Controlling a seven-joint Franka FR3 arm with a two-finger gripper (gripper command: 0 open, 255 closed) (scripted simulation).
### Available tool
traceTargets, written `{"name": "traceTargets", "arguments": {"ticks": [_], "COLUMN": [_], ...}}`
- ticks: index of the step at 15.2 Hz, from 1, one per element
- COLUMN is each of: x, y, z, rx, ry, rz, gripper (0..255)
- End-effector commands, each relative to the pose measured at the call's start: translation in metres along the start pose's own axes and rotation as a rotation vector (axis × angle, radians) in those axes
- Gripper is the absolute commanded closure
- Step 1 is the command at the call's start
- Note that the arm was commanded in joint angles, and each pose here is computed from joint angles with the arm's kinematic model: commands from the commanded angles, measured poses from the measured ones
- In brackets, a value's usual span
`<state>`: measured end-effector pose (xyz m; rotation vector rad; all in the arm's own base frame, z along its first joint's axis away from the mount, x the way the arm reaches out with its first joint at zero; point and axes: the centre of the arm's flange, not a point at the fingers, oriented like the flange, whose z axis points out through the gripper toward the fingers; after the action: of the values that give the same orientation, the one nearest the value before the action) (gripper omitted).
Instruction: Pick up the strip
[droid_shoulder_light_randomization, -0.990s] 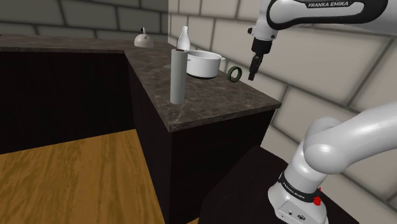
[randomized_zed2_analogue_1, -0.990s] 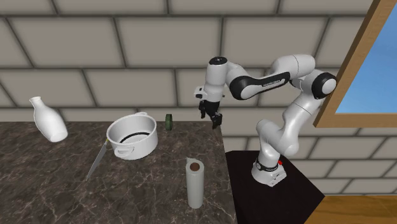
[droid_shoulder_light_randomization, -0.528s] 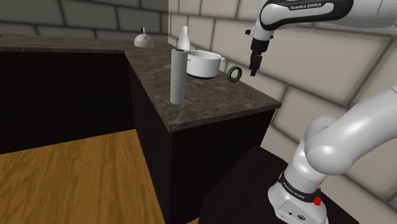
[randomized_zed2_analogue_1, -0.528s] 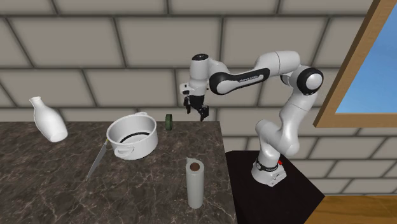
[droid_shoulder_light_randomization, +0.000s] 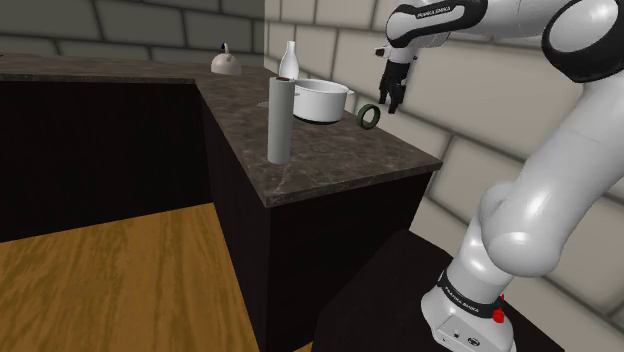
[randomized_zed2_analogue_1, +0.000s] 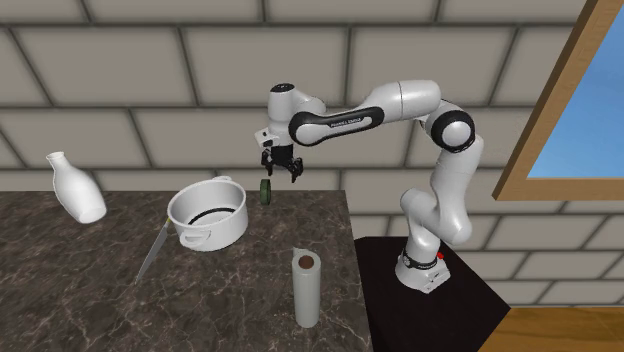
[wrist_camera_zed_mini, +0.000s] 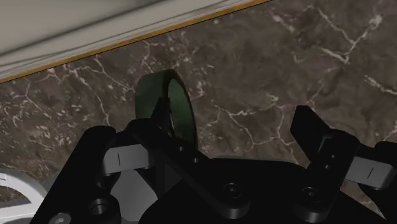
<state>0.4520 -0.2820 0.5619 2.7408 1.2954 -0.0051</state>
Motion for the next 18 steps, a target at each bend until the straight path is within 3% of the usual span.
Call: {"name": "traceTargets", "arguments": {"ticks": [1, 4, 14, 15, 18], "x": [0.002, 0.009, 0.012, 0.011, 0.011], "y": [0.025, 0.064, 0.062, 0.061, 0.061], "z": [0.003, 0.010, 0.050, 0.050, 0.050], "rx": [0.000, 0.003, 0.003, 0.003, 0.003], "ry": [0.001, 0.004, 0.004, 0.004, 0.004], "rz": [-0.093, -0.215, -0.219, -0.219, -0.219], "gripper": [0, 0, 0, 255, 255]}}
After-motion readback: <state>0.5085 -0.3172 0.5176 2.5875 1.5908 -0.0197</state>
